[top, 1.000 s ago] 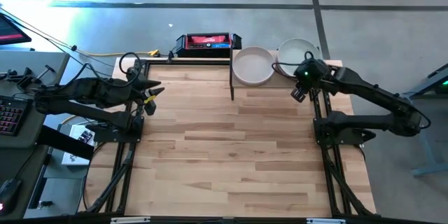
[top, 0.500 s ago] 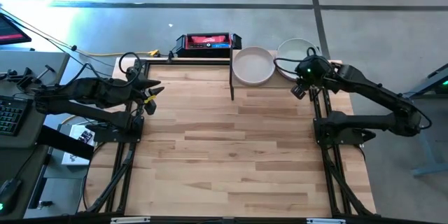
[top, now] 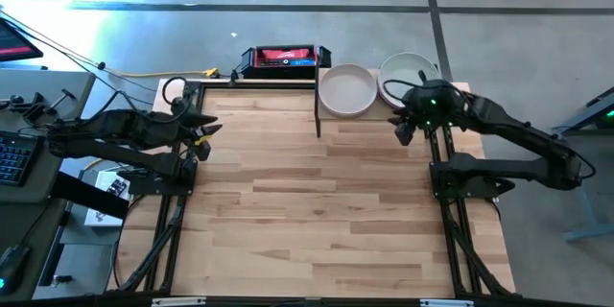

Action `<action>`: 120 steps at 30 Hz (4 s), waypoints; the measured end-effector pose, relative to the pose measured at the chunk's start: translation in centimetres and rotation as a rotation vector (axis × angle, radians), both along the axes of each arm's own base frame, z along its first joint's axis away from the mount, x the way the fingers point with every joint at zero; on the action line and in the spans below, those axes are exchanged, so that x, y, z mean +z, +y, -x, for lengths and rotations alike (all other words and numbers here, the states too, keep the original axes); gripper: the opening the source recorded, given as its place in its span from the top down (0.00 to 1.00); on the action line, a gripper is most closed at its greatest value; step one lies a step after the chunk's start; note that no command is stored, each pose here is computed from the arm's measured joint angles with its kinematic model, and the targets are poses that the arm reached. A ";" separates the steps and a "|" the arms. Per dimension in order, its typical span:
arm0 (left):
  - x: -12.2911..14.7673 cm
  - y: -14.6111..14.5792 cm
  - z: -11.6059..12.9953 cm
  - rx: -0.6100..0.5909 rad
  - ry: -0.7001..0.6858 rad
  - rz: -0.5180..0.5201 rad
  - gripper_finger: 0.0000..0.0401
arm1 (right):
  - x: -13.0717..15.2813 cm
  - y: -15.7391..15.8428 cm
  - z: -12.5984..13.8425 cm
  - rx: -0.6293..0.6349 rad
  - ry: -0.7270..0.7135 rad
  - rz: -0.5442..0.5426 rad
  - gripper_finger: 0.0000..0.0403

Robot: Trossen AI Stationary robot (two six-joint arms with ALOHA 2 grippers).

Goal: Place and stack plates onto a shelf
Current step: Return to Home Position

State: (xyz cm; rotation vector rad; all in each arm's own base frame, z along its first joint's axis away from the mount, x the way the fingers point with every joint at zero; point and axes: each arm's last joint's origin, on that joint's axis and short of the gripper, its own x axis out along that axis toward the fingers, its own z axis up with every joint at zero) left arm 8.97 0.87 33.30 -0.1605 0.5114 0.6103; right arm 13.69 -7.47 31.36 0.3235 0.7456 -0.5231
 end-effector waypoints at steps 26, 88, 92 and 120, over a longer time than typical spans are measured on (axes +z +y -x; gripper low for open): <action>-12.2 -0.3 -0.2 -0.133 -0.275 -0.008 0.76 | -9.7 4.2 -1.2 0.170 -0.671 0.031 0.67; -16.2 0.1 0.3 -0.052 -0.328 -0.167 0.76 | -14.3 5.1 3.2 0.061 -0.869 0.013 0.67; -16.0 0.1 0.5 -0.049 -0.360 -0.165 0.76 | -13.6 5.2 3.8 0.068 -0.951 0.031 0.67; -15.9 0.1 0.3 -0.045 -0.404 -0.162 0.76 | -13.2 5.3 4.3 0.071 -1.003 0.043 0.67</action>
